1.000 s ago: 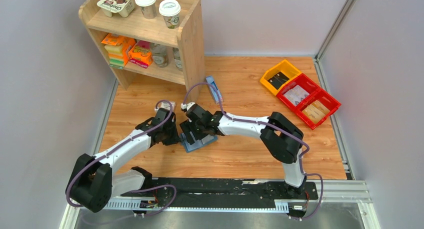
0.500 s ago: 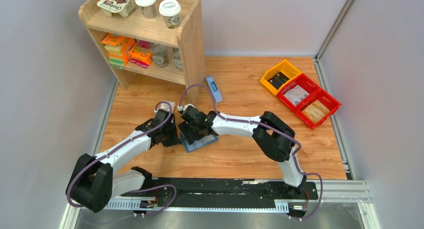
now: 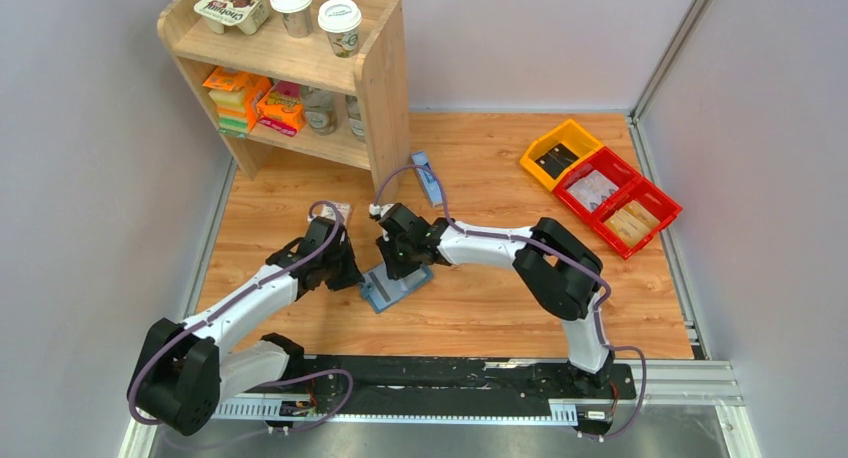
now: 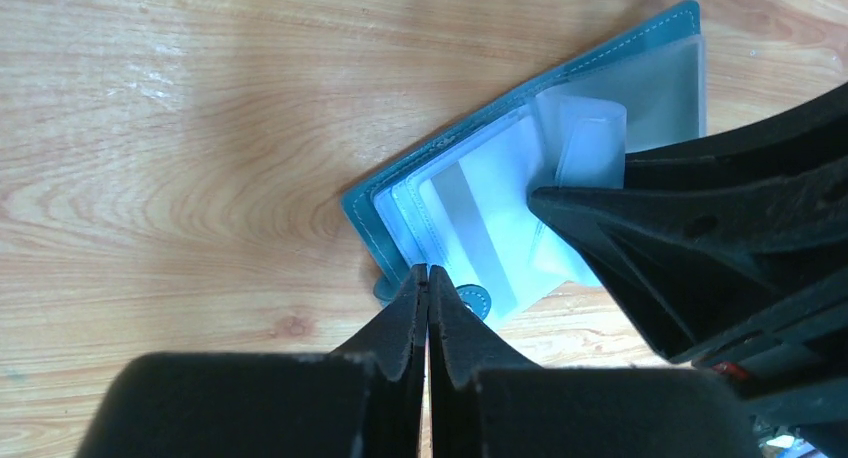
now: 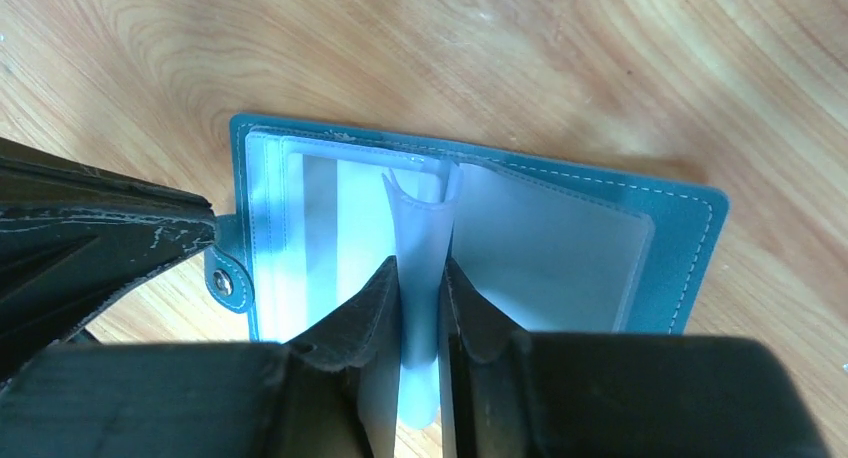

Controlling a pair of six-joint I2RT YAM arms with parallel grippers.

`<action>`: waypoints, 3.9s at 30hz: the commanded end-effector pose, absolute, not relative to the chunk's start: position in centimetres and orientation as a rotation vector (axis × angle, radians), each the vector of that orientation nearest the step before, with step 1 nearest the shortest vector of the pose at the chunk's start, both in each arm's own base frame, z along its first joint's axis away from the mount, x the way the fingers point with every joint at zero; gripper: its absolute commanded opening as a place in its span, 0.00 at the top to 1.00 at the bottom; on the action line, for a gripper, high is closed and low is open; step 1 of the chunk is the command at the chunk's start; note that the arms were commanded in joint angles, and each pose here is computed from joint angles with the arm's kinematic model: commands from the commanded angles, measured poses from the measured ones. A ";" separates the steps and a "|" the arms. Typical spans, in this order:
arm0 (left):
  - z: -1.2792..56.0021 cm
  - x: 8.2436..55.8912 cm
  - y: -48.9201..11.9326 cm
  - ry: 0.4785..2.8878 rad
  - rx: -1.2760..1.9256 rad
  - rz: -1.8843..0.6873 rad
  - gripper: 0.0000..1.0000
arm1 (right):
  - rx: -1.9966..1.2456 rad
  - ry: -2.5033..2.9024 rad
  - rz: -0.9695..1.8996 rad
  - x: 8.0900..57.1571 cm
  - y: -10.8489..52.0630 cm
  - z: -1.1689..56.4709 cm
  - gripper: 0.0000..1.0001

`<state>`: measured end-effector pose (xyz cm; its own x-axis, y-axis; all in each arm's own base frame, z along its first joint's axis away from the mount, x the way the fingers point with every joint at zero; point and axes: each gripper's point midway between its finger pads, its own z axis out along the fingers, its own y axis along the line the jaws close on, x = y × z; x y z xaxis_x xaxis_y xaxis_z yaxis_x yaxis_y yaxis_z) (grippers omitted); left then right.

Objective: Take the credit cards out of the card holder
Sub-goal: Remove the credit card from the card holder.

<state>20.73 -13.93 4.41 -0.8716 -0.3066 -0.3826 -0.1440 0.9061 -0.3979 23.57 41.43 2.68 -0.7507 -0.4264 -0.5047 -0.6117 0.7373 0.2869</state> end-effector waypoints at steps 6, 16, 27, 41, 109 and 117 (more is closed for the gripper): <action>6.8 22.2 -16.9 2.526 -0.273 -0.729 0.86 | -0.701 2.555 0.784 23.7 40.8 3.3 0.87; 8.7 25.1 -19.6 2.461 -0.216 -0.860 0.75 | -0.667 2.576 0.824 23.7 40.7 2.6 0.91; 3.0 21.0 -16.0 2.716 -0.301 -0.598 0.76 | -0.585 2.574 0.744 25.1 39.2 3.1 0.87; 1.1 20.3 -15.2 2.819 -0.230 -0.503 0.78 | -0.582 2.494 0.256 29.1 34.0 5.5 0.59; 6.6 22.8 -18.3 2.570 -0.293 -0.795 0.79 | -1.025 2.496 0.724 22.2 40.2 3.2 0.48; 6.3 23.2 -19.1 2.580 -0.266 -0.837 0.79 | -0.871 2.544 0.957 23.2 39.6 3.9 0.50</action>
<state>22.30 -18.28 5.70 -0.8997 -0.3092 -0.3081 -0.0905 0.8227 -0.5612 23.50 39.54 3.54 -0.7316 -0.4852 -0.4789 -0.6740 0.6200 0.4016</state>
